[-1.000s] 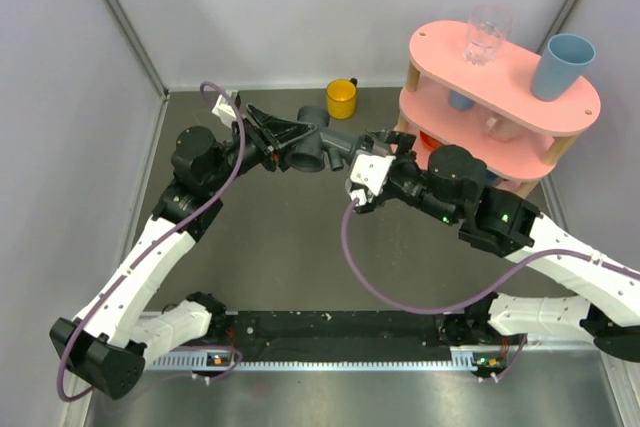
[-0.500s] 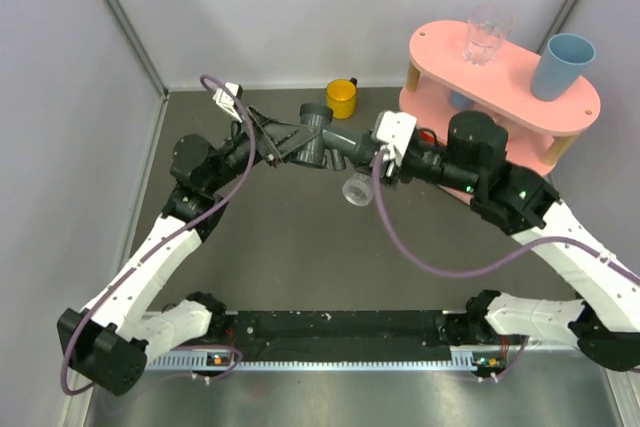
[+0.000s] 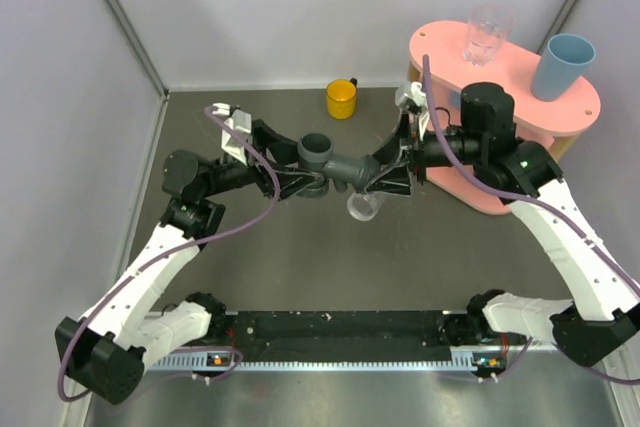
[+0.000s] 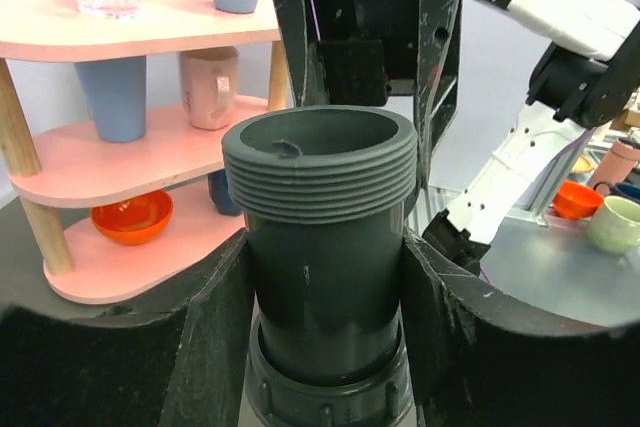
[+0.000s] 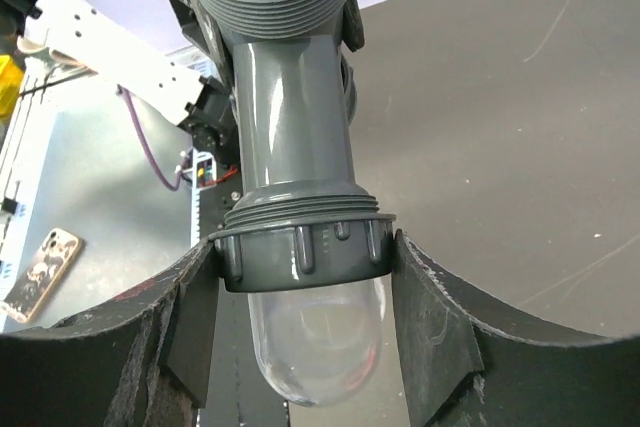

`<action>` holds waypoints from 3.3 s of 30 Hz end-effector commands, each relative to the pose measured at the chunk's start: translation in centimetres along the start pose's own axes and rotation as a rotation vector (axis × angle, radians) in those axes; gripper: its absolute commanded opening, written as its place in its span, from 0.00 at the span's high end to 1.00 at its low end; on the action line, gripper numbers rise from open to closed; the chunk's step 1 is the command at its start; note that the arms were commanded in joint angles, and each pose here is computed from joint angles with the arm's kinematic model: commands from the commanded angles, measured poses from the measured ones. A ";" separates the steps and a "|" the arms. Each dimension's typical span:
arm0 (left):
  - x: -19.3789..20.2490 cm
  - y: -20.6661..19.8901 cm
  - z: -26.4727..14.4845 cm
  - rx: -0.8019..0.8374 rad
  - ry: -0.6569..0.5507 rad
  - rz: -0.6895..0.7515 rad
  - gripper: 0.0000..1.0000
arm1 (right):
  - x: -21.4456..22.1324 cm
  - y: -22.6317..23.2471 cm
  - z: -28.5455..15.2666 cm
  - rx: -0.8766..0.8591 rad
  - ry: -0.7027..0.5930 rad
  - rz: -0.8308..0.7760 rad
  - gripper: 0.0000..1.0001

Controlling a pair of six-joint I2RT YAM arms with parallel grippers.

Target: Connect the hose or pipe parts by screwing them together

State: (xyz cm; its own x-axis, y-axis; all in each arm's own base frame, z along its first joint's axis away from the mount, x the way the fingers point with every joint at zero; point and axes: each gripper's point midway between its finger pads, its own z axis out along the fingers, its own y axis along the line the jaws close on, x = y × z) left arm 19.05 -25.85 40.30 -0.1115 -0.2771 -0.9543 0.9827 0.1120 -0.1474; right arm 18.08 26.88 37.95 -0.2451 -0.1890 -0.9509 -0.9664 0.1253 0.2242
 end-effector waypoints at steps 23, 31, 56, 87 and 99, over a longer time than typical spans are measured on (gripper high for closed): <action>-4.8 3.3 0.0 -0.414 -0.247 -0.920 1.00 | -6.4 -1.5 -5.0 0.567 -0.090 -0.843 0.02; -3.9 2.5 1.1 -0.417 -0.118 -1.175 1.00 | -6.3 -1.7 -3.2 0.576 0.007 -1.054 0.03; -3.2 0.5 1.6 -0.383 0.052 -1.270 1.00 | -4.1 -1.2 -0.2 0.431 0.117 -1.070 0.34; -3.6 -4.0 -0.1 0.128 -0.049 0.219 1.00 | -4.2 1.7 0.4 0.056 -0.088 -0.117 0.86; -7.5 1.9 -1.0 -0.415 -0.245 -0.555 1.00 | -6.9 -1.1 -5.2 0.437 -0.210 -0.528 0.01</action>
State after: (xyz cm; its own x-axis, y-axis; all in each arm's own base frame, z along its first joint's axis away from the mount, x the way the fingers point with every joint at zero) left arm 20.74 -24.93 43.03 -0.4030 -0.4061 -0.8202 0.8284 0.2191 -0.5155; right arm 18.96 24.68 42.22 0.0851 -0.1628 -0.9830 -0.9242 0.3556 -0.1389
